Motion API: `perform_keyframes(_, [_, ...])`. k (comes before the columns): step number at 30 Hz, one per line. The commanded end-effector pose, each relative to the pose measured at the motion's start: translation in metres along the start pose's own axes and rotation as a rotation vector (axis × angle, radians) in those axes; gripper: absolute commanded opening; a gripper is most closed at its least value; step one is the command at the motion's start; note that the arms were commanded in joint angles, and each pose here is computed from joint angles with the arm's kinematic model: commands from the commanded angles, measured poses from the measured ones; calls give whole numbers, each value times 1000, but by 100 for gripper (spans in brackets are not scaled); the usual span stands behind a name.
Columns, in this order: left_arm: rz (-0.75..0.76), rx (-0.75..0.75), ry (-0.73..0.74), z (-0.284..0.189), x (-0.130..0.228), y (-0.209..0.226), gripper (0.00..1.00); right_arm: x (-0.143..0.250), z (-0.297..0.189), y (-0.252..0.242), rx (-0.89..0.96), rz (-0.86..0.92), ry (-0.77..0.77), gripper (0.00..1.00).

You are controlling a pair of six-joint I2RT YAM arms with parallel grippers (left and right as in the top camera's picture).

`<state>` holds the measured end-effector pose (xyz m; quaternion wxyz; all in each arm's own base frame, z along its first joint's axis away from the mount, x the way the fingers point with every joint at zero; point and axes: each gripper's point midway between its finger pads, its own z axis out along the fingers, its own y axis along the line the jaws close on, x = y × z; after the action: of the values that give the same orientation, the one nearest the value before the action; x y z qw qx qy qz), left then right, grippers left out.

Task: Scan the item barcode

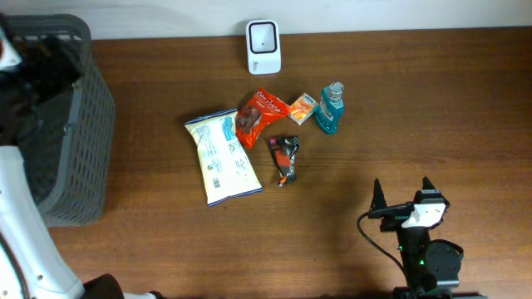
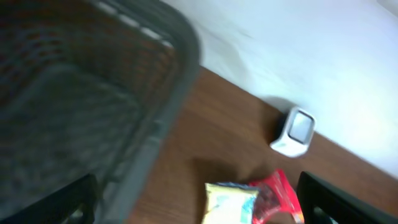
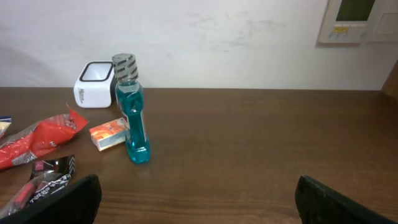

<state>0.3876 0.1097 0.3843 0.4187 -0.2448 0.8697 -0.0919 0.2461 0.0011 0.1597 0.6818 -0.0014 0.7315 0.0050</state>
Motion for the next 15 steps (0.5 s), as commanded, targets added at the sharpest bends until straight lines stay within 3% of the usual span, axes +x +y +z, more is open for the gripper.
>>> perform_keyframes(1, [-65,-56,11,-3,2,16,99,-20,-3,29,-170,72,-83,98])
perform_keyframes(4, [-70,-118,18,-4,5,27,99,-42,-30,92,-581,247,-105,99])
perform_keyframes(6, [-63,-228,-41,-6,-7,45,99,-65,-39,95,-633,363,-163,99])
perform_keyframes(10, [-61,-276,-69,-8,-12,53,99,-131,-65,94,-672,293,-389,99])
perform_keyframes(13, [-60,-277,-68,-8,-12,53,99,-150,-60,94,-625,225,-289,99])
perform_keyframes(15, [-62,-280,-58,-8,-9,54,99,-162,-43,92,-572,198,-92,99])
